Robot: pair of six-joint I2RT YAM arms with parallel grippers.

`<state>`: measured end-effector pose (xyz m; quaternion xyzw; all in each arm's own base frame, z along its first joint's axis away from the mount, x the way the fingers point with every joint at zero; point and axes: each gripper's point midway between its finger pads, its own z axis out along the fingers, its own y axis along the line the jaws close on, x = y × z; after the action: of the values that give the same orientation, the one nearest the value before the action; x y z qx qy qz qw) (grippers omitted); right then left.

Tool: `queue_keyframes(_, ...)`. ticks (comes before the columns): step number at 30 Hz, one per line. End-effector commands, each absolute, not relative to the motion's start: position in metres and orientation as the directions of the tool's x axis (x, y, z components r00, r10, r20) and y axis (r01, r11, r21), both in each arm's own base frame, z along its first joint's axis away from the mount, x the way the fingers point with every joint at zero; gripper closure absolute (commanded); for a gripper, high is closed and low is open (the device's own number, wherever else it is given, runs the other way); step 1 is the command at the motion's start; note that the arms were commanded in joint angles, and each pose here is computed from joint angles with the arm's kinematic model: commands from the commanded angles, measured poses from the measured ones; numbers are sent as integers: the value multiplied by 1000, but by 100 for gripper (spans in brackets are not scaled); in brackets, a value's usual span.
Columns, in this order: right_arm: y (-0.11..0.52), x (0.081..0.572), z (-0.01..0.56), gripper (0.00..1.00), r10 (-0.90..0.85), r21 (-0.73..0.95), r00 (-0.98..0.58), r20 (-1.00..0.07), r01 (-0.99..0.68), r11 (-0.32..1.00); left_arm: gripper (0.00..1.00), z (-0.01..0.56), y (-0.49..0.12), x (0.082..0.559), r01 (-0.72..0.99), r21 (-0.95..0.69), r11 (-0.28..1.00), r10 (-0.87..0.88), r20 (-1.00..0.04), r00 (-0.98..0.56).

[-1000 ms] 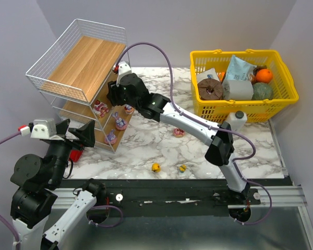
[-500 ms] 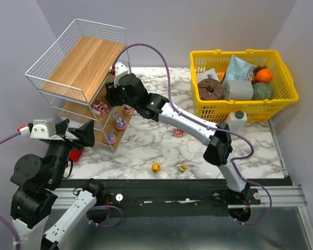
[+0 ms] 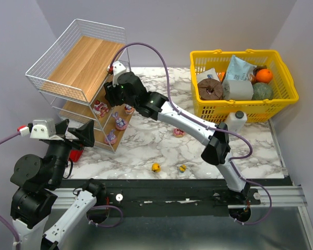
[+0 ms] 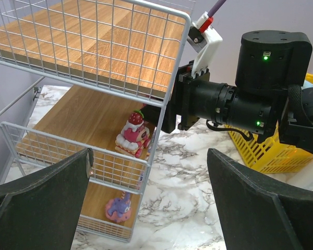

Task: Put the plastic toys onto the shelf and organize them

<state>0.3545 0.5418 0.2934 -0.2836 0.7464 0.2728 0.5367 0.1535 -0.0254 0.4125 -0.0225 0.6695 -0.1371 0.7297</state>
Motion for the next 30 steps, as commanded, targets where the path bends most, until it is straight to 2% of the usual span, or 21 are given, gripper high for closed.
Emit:
queue_keyframes(1,547,346,254,44,-251,51,-282,-926,-753,656,1,414,-21,149,158,-211,965,-225,-972,75)
queue_keyframes(15,549,347,226,41,-259,32,-261,-930,-759,650,1,414,-21,150,156,-206,966,-220,-973,74)
queue_keyframes(30,535,347,242,38,-241,14,-240,-940,-734,679,1,413,-21,151,156,-207,966,-220,-972,76)
